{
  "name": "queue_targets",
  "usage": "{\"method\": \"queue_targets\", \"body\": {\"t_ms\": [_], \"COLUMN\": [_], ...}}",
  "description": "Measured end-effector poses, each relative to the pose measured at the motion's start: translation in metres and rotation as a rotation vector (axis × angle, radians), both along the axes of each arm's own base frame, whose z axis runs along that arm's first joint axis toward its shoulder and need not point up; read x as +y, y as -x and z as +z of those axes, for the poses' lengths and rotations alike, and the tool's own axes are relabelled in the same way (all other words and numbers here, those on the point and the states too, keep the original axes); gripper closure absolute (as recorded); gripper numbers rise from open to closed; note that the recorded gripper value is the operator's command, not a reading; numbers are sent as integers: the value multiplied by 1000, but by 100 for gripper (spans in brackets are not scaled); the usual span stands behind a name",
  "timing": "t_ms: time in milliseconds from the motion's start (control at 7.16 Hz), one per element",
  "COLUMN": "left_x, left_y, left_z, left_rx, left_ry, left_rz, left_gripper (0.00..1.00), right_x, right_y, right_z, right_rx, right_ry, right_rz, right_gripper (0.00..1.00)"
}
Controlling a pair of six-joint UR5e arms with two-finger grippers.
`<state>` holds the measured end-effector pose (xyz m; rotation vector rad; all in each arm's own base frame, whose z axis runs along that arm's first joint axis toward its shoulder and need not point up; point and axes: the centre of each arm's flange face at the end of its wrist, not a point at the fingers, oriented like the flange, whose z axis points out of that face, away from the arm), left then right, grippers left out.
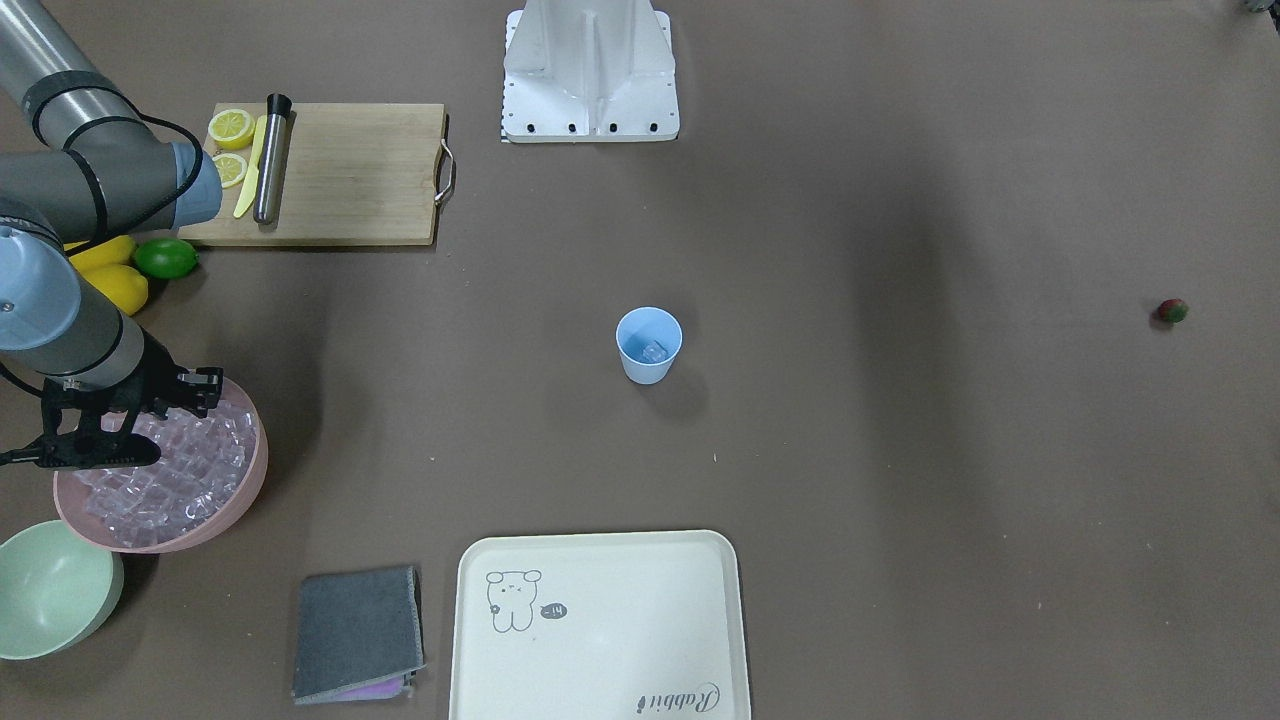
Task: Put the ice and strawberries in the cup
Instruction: 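Lower the right gripper into the ice and grasp a third cube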
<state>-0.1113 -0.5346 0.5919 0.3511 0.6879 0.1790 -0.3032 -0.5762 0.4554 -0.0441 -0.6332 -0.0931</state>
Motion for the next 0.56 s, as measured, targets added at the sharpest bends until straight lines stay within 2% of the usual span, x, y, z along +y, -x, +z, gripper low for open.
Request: {"method": "queue_targets", "body": {"t_ms": [558], "left_x": [0], "left_y": [0], "left_z": [-1], "left_rx": [0], "left_ry": [-2], "left_rz": [0], "left_gripper": [2], "right_x": [-24], "right_y": [-36], "right_z": [-33], "right_rx": [-61], "right_ry": [-36], "right_rz": [29], "right_gripper": [100]}}
